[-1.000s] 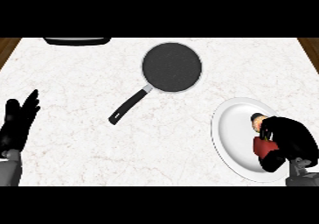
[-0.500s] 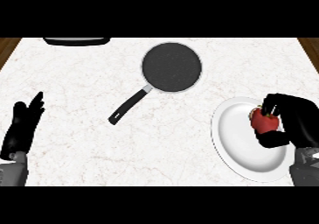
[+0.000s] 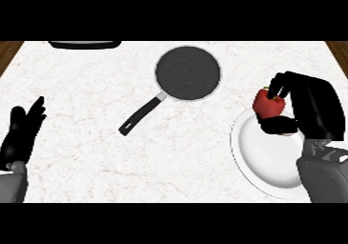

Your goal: Pick the bell pepper from the plate and place it in the pan

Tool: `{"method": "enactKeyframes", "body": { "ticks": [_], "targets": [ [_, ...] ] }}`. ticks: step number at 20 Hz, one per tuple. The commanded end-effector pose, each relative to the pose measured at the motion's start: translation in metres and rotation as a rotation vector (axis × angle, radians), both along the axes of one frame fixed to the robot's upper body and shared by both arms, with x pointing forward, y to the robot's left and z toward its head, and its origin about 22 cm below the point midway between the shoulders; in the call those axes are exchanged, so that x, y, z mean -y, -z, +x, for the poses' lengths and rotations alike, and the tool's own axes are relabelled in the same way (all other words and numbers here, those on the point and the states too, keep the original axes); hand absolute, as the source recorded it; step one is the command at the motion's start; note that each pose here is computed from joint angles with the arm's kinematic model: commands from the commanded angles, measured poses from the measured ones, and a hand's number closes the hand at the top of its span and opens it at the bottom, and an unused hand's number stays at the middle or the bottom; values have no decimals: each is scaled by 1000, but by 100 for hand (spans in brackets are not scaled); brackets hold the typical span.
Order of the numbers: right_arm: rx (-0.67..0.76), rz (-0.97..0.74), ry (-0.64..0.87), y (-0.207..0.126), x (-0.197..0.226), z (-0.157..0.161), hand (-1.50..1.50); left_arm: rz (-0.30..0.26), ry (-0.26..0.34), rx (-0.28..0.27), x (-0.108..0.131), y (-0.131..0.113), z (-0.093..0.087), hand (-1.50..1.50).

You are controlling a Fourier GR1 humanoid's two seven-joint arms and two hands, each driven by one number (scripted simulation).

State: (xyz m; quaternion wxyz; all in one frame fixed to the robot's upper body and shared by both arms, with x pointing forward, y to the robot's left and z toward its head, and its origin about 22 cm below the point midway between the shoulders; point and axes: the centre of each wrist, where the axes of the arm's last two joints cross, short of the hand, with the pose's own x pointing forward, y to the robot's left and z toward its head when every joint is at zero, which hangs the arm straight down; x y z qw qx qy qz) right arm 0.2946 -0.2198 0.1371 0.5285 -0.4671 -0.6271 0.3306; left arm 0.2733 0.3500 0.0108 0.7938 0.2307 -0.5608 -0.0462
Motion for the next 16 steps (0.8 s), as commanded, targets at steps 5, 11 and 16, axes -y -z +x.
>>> {"method": "enactKeyframes", "body": {
  "ticks": [5,11,16],
  "targets": [
    [-4,176,-15,-30,-41,75,150,-11,33,2,4,-1,-1,0],
    [-28,246,2,23,-63,117,150,-23,36,3,19,-1,6,0],
    [-67,292,43,22,-74,147,150,-4,43,16,0,-20,19,0]
  ]
}}
